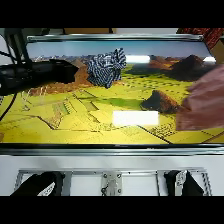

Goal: Fold the clothes and pants, and hang the long-sleeved shirts on hangers.

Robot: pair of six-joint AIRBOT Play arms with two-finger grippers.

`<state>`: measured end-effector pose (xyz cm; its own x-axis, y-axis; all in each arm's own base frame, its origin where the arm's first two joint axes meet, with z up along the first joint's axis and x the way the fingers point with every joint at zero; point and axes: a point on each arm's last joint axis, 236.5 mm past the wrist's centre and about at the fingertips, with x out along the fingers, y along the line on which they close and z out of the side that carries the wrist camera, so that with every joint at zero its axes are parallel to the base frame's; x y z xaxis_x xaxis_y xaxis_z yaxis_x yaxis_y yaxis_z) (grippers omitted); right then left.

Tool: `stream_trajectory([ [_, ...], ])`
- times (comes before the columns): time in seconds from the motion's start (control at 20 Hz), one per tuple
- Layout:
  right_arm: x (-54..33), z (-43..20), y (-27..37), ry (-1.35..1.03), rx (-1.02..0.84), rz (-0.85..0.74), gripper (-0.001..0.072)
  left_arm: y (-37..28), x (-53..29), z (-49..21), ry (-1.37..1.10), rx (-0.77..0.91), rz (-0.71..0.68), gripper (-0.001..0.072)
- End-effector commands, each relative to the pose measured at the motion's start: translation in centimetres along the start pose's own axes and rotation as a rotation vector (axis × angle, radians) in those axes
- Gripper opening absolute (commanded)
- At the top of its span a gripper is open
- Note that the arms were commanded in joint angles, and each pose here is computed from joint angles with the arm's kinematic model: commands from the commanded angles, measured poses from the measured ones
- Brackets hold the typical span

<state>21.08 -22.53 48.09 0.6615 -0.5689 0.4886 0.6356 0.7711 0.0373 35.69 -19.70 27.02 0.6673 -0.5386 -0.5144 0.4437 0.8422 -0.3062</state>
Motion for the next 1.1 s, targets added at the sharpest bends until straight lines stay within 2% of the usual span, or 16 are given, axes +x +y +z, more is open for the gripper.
stream_trajectory([
  [0.0, -0.1, 3.9, -6.3, -0.065, -0.162, -0.268, 0.0011, 0.2, 1.8, -0.2, 0.017, 0.008, -0.002, 0.0016],
  [0.15, 0.5, 6.0, -8.2, -0.106, -0.187, -0.349, 0.0011, 0.4, 2.1, -0.3, 0.019, 0.011, 0.006, 0.0017],
  [0.3, 1.9, 7.0, -8.4, -0.119, -0.217, -0.349, 0.0011, 0.4, 2.0, -0.1, 0.012, 0.034, 0.005, 0.0017],
  [1.05, 2.6, 5.7, -11.2, -0.1, -0.214, -0.444, 0.0012, 0.4, 2.0, 0.3, -0.004, 0.035, 0.004, 0.0016],
])
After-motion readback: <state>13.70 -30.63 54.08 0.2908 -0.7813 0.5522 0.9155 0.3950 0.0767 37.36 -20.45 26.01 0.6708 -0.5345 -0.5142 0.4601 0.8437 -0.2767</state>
